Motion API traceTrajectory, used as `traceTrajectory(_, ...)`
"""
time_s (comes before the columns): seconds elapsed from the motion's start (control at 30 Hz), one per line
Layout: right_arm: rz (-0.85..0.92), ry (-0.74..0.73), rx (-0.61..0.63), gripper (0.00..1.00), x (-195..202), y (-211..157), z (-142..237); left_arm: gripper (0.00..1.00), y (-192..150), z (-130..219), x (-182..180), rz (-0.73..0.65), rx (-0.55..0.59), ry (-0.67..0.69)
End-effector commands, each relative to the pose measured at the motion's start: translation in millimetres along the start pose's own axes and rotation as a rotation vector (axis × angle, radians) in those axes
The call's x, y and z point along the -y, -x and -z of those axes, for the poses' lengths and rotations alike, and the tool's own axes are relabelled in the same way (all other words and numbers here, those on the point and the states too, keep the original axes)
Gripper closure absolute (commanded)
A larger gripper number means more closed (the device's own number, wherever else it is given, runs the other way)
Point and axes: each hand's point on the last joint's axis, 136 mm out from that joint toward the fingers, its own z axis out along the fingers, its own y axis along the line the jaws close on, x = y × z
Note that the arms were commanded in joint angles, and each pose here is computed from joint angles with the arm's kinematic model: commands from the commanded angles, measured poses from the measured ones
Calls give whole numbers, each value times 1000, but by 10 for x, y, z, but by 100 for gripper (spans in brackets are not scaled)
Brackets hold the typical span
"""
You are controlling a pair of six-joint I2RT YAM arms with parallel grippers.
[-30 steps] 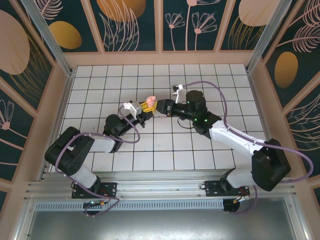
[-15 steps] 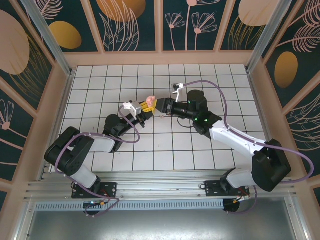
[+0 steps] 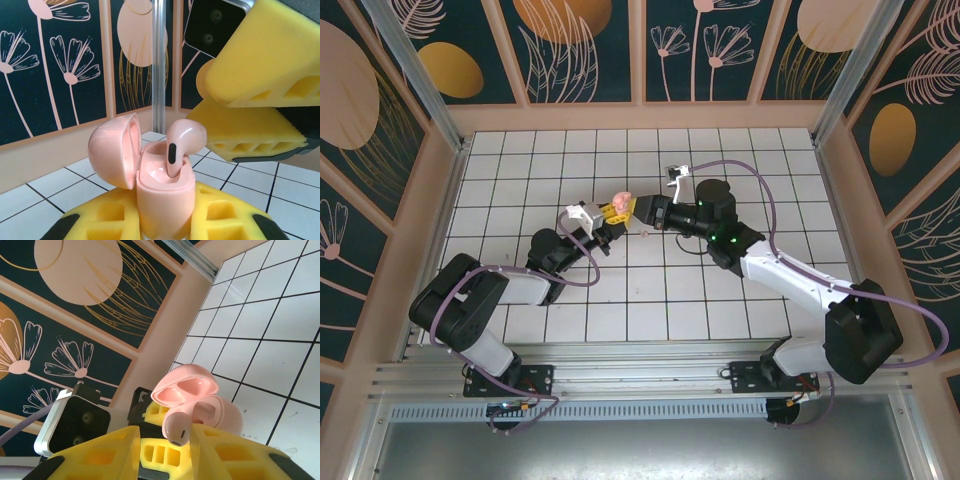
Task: Insert the wireless bluetooth earbuds into the charging case
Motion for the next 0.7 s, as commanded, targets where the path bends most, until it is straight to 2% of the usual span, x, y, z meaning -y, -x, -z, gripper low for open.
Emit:
traceTrajectory(0.0, 42, 73, 31, 69, -208, 153, -20, 92, 213, -40, 35, -24, 60, -13)
traceTrajectory(0.67, 43, 107, -11, 73, -302, 42, -132, 92, 211, -47, 21, -20, 58, -8)
